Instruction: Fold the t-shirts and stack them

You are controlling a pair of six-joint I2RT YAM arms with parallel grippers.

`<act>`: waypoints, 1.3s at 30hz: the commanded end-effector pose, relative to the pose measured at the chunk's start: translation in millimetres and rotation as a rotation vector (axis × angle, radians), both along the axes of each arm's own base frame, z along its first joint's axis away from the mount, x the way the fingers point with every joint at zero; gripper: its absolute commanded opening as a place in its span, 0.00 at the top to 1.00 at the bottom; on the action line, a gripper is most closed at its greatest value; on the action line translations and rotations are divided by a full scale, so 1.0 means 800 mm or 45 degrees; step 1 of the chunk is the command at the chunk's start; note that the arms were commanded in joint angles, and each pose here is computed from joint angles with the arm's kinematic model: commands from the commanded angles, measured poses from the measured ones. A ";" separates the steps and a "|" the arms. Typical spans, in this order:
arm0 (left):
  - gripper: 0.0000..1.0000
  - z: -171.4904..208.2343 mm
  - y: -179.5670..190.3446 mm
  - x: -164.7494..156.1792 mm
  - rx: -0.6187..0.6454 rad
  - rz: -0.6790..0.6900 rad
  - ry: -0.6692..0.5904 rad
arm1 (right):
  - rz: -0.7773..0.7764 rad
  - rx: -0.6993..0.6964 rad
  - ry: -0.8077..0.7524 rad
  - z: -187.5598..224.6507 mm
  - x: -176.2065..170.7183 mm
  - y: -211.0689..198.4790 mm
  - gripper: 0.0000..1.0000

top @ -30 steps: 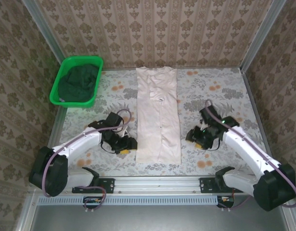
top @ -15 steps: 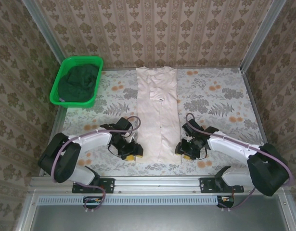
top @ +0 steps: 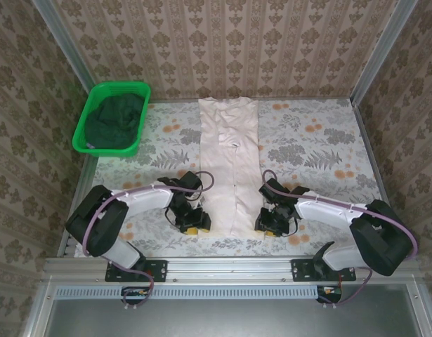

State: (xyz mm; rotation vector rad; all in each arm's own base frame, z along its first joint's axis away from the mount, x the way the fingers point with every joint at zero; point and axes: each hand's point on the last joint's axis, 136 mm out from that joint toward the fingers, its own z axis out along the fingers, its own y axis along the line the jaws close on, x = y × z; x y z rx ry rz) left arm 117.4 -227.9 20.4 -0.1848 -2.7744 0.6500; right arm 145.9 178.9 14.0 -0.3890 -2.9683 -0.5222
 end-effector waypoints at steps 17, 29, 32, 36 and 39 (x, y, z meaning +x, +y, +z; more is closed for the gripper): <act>0.93 -0.029 -0.018 0.000 0.062 -0.126 -0.026 | 0.042 -0.035 0.003 -0.007 -0.002 -0.002 0.92; 1.00 -0.030 0.026 -0.005 0.190 -0.144 -0.083 | -0.075 -0.015 0.089 -0.019 -0.024 -0.040 1.00; 1.00 -0.033 0.038 -0.011 0.220 -0.156 -0.085 | -0.146 0.020 0.107 -0.021 -0.031 -0.049 1.00; 1.00 -0.032 0.039 -0.015 0.202 -0.143 -0.079 | -0.179 0.016 0.127 -0.023 -0.040 -0.057 1.00; 1.00 -0.029 0.041 -0.015 0.188 -0.126 -0.099 | -0.233 0.015 0.144 -0.024 -0.043 -0.064 1.00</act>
